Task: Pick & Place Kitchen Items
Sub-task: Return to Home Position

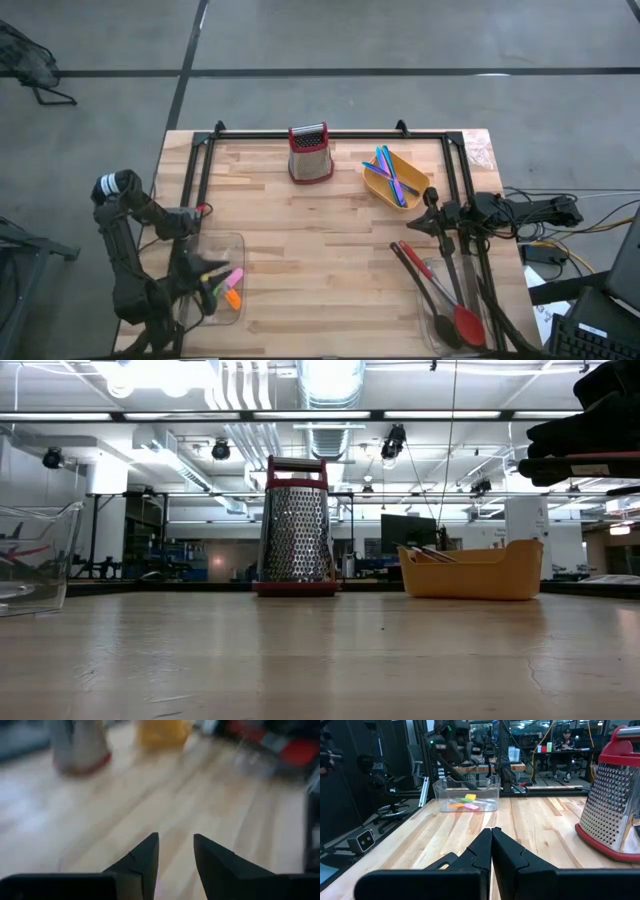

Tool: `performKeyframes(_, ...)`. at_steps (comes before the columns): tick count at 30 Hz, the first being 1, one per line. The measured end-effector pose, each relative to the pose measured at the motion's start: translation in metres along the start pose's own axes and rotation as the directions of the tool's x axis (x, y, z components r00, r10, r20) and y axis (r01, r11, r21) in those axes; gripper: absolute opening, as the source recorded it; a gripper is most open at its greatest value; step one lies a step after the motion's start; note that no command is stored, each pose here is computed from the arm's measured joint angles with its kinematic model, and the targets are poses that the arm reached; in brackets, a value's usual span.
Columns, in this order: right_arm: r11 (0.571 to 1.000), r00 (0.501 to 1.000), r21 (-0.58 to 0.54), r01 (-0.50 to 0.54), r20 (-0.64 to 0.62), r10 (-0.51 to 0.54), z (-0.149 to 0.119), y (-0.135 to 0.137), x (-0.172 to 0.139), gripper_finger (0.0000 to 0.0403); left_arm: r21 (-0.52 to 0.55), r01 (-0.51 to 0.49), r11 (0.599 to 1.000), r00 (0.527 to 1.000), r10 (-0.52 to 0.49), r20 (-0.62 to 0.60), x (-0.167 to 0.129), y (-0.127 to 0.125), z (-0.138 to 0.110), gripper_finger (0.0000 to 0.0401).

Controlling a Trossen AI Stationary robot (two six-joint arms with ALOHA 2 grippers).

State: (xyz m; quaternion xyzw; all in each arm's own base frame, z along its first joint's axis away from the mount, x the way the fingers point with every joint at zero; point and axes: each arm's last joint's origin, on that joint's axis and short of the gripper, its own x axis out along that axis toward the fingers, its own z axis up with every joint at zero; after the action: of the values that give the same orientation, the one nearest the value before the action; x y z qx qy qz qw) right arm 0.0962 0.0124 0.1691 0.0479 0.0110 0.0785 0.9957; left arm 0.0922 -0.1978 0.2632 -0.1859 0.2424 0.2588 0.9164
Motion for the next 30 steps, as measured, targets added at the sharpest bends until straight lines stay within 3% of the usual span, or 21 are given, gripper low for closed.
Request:
performKeyframes(2,1.000,1.000,0.000,0.001,0.000,-0.001,0.000,0.000,0.000,0.0009,0.007,0.013,1.000,0.996,-0.014,0.090,0.008,-0.002,0.008,0.0124)
performKeyframes(5,1.000,1.000,0.000,0.000,0.000,0.000,0.000,0.000,0.000,0.0009,-0.004,-0.095,0.996,0.994,0.095,0.047,0.031,-0.001,0.015,0.0099)
performKeyframes(7,1.000,1.000,0.000,0.000,0.000,0.000,0.000,0.000,0.000,0.0009,0.049,-0.116,0.992,0.993,0.115,0.030,0.049,-0.006,0.016,0.0073)
performKeyframes(11,1.000,1.000,0.000,0.000,0.000,0.000,0.000,0.000,0.000,0.0009,0.200,-0.042,0.979,0.999,0.042,0.003,0.089,-0.025,0.021,0.0011)
performKeyframes(16,1.000,1.000,0.000,0.000,0.000,0.000,0.000,0.000,0.000,0.0009,0.320,0.042,0.946,0.994,-0.071,0.080,0.139,-0.036,0.045,0.0004)
performKeyframes(20,1.000,1.000,0.000,0.000,0.000,0.000,0.000,0.000,0.000,0.0009,0.327,0.146,0.934,0.985,-0.169,0.042,0.177,-0.019,0.071,0.0004)
performKeyframes(23,1.000,1.000,0.000,0.001,0.000,-0.001,0.000,0.000,0.000,0.0009,0.329,0.200,0.923,0.968,-0.238,0.081,0.197,0.000,0.088,0.0004)
performKeyframes(26,1.000,1.000,0.000,0.000,0.000,0.000,0.000,0.000,0.000,0.0009,0.339,0.190,0.921,0.960,-0.246,0.130,0.206,0.025,0.100,0.0004)
performKeyframes(30,1.000,1.000,0.000,0.000,0.000,0.000,0.000,0.000,0.000,0.0009,0.297,0.178,0.938,0.958,-0.234,0.166,0.197,0.062,0.108,0.0004)
